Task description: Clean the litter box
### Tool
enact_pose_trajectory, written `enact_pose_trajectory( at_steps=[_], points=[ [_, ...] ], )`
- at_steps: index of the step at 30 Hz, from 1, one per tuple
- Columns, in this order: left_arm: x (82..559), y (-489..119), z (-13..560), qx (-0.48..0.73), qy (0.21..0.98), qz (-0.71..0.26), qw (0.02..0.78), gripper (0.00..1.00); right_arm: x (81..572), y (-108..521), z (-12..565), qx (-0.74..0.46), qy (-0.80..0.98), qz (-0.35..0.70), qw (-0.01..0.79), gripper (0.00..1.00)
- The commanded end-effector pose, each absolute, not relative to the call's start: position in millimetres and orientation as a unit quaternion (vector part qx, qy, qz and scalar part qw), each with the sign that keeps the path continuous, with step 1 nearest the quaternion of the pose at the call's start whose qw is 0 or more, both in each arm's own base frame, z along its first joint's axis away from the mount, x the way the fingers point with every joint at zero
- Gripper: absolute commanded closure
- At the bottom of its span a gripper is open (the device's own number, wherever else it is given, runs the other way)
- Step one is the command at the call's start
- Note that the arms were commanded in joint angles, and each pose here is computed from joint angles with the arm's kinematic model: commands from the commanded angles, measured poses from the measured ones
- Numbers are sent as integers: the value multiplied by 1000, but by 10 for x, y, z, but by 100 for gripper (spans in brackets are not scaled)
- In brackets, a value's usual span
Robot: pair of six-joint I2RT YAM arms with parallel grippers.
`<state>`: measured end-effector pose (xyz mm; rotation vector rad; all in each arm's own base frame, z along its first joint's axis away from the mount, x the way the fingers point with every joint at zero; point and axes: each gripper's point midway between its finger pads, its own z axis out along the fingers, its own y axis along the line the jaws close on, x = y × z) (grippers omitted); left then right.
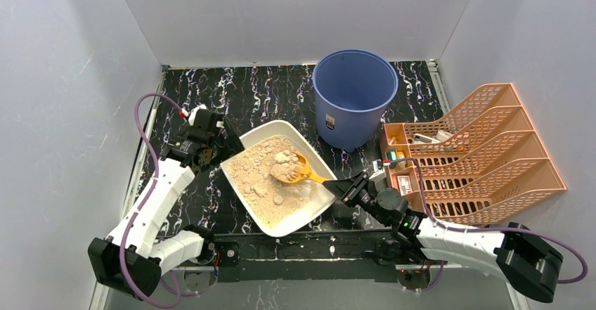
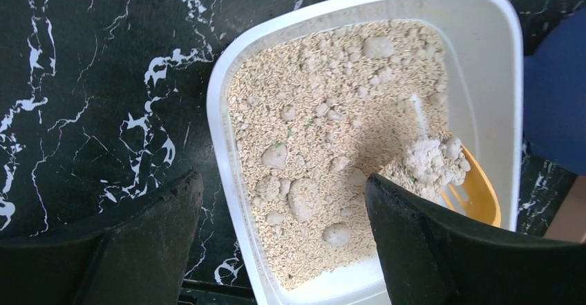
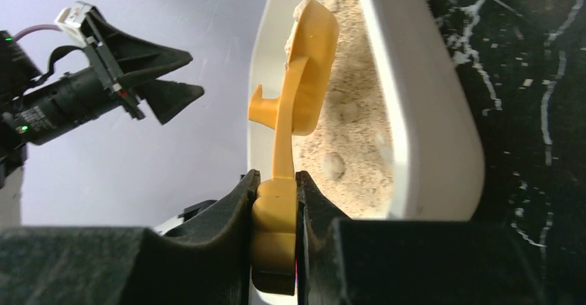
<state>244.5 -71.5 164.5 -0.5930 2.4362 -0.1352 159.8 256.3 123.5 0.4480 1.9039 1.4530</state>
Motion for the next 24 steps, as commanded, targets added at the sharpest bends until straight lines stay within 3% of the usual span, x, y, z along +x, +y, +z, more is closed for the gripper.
enact_pose_trajectory(
  at_steps=[1,24],
  points=[
    [2401,-712,1883,-196,927,-52,315,14,1518,2497,1478,170,687,613,352,99],
    [2404,-968,3032,-96,893,-159,409,9,1272,2441,2150,119,598,707,359,99]
  ],
)
